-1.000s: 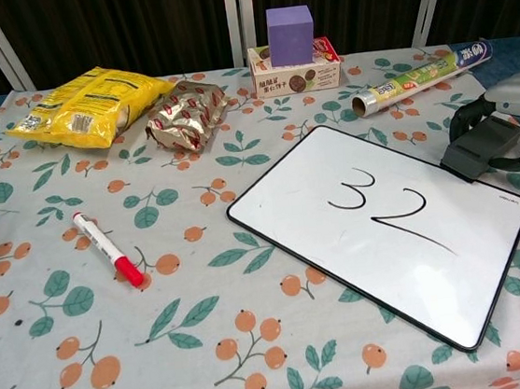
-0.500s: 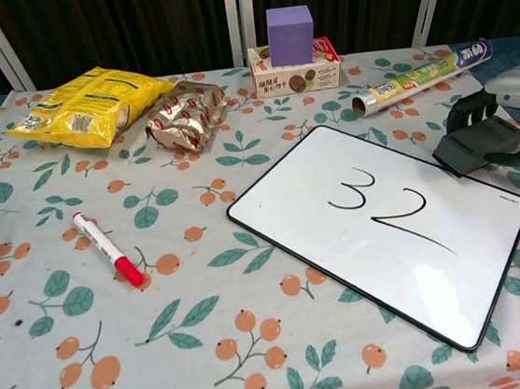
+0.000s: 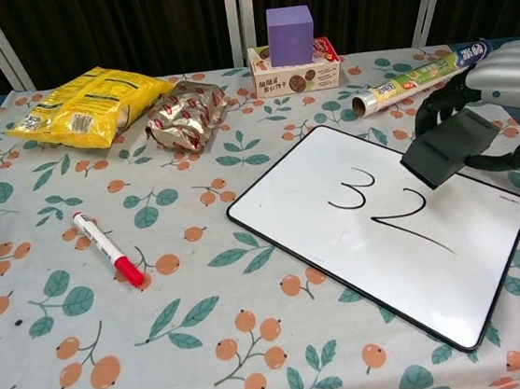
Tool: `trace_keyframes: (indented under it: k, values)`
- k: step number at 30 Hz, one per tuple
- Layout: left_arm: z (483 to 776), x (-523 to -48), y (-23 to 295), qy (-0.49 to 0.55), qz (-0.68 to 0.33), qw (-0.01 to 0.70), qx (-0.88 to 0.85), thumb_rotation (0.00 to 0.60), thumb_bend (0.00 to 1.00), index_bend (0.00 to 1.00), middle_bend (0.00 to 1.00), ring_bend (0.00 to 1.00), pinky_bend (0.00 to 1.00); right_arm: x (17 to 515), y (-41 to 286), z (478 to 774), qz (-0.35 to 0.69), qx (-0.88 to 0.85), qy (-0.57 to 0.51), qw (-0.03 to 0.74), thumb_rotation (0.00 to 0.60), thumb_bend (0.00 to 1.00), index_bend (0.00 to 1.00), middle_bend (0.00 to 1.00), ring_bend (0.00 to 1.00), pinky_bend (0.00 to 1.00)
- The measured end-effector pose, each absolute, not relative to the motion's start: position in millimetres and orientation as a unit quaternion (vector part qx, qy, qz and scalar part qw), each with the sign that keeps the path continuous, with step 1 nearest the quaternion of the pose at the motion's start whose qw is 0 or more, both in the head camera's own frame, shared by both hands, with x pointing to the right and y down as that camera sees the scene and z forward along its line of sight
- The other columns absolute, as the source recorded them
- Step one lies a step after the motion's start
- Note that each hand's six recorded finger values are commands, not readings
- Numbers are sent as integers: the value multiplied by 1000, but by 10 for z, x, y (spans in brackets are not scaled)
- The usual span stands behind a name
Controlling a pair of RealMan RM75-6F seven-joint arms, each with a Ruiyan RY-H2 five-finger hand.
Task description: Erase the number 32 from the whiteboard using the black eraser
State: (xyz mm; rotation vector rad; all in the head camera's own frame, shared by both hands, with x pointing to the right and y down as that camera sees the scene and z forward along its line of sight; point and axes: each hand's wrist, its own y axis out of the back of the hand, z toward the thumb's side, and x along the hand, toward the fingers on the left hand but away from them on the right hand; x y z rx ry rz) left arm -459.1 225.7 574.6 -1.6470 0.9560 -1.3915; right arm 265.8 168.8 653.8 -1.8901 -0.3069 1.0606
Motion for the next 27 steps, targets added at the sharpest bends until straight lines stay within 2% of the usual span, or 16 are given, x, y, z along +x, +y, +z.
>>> trace_keyframes:
  k: [6, 14, 27]
  values:
    - [5732, -4666, 2283, 381, -548, 378, -642, 600, 0, 27, 51, 73, 149, 2448, 1875, 6475, 410, -775, -95, 471, 600, 373, 736, 596, 490, 521]
    - [5745, -4738, 2317, 388, -547, 372, -641, 600, 0, 27, 51, 73, 150, 2336, 2033, 6553, 424, -773, -55, 470, 600, 373, 768, 622, 520, 554]
    - [5773, -4823, 2325, 394, -546, 367, -642, 600, 0, 26, 51, 74, 149, 2473, 2312, 6539, 452, -764, -41, 458, 600, 373, 809, 649, 548, 581]
